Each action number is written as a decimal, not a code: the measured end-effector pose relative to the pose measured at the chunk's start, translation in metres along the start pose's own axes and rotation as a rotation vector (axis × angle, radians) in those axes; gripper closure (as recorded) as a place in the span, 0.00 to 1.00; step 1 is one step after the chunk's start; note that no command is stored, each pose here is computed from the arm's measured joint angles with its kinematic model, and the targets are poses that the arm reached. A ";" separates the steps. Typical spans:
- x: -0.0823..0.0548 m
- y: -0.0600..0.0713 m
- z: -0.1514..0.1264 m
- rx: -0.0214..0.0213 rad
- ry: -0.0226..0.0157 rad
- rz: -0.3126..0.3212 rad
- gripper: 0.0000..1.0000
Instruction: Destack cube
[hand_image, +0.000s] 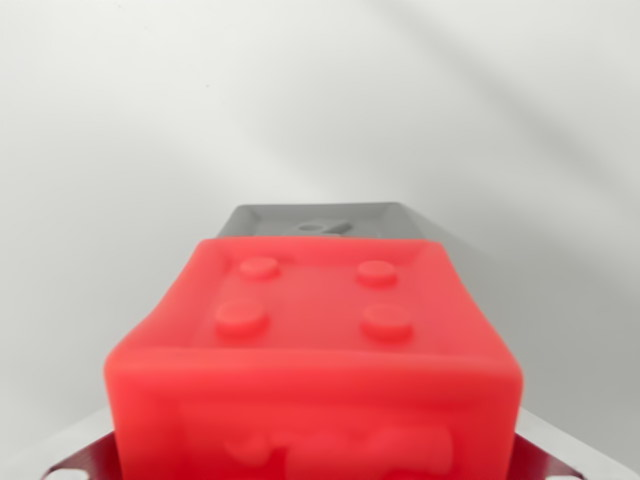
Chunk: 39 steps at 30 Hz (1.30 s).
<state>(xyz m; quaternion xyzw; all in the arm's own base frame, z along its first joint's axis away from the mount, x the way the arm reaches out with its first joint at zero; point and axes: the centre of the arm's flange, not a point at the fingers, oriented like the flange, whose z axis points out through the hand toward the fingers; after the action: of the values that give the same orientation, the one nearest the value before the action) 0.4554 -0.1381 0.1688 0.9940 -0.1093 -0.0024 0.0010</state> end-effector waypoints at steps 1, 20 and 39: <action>0.000 0.000 0.000 0.0000 0.0000 0.000 1.00; 0.001 0.000 -0.005 0.0010 0.0014 0.001 1.00; 0.001 0.001 -0.046 0.0031 0.0050 -0.001 1.00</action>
<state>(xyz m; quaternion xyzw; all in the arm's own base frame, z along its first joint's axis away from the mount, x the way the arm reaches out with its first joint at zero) 0.4564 -0.1389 0.2144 0.9941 -0.1088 0.0003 -0.0003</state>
